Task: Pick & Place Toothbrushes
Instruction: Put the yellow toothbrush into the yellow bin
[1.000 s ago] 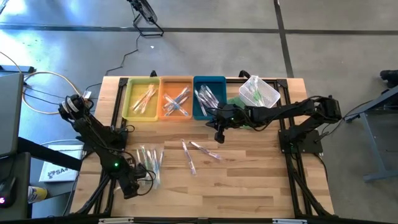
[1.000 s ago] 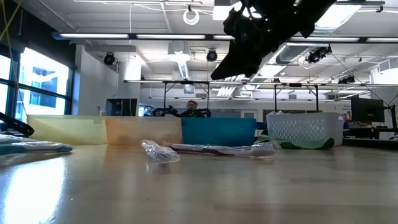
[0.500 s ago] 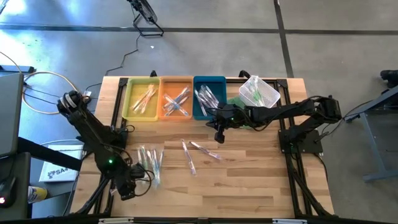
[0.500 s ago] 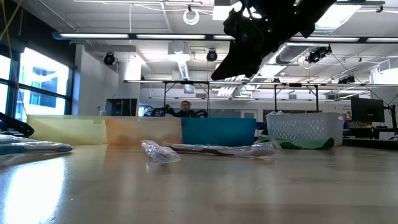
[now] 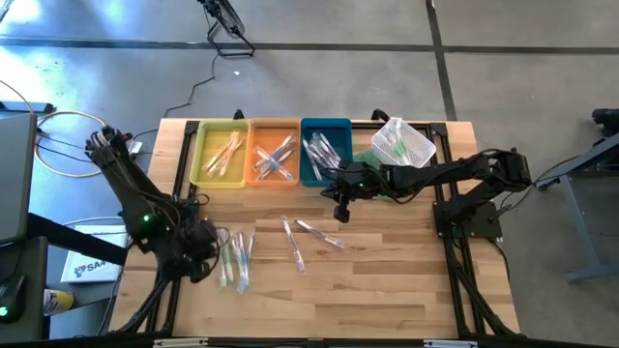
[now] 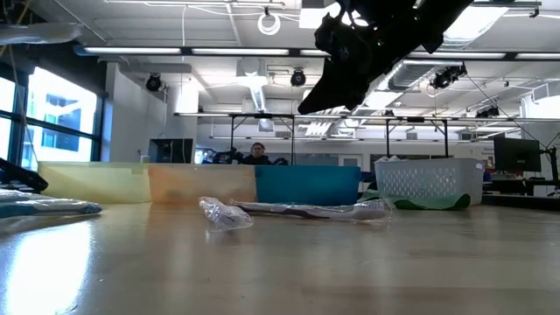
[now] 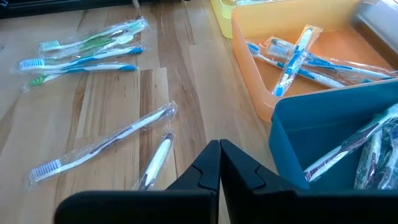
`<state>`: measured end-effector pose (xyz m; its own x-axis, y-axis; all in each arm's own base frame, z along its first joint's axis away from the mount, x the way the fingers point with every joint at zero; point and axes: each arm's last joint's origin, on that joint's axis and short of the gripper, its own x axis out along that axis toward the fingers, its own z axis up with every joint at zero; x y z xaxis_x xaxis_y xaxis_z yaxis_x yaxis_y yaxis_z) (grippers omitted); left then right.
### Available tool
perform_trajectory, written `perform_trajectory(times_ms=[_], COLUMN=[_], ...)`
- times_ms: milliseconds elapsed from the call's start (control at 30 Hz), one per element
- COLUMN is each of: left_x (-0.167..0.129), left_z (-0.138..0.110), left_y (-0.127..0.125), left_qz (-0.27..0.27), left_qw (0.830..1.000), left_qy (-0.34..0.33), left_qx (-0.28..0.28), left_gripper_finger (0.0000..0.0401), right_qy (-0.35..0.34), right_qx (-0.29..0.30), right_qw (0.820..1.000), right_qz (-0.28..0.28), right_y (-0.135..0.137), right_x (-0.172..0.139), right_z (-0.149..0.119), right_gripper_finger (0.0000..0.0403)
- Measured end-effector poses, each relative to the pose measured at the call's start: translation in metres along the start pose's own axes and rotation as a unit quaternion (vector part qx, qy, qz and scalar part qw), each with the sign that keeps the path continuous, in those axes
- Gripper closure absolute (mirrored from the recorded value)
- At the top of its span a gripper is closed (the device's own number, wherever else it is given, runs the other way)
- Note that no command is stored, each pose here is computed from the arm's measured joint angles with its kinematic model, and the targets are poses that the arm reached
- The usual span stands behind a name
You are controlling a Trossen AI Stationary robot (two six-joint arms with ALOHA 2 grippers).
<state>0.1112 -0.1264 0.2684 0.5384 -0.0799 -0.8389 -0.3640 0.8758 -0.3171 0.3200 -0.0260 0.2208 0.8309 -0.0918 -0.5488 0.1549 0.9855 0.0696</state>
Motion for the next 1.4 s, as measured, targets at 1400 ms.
perform_trajectory(times_ms=[1400], left_x=[-0.023], left_z=[0.117], left_y=[0.170], left_qz=[0.334], left_qw=[0.940], left_qy=[-0.063], left_qx=[0.006], left_gripper_finger=[0.0379], right_qy=[0.001], right_qx=[0.006], right_qw=[1.000], right_qz=[0.002], right_y=[0.000], right_x=[0.000], right_z=[0.000], right_gripper_finger=[0.0401])
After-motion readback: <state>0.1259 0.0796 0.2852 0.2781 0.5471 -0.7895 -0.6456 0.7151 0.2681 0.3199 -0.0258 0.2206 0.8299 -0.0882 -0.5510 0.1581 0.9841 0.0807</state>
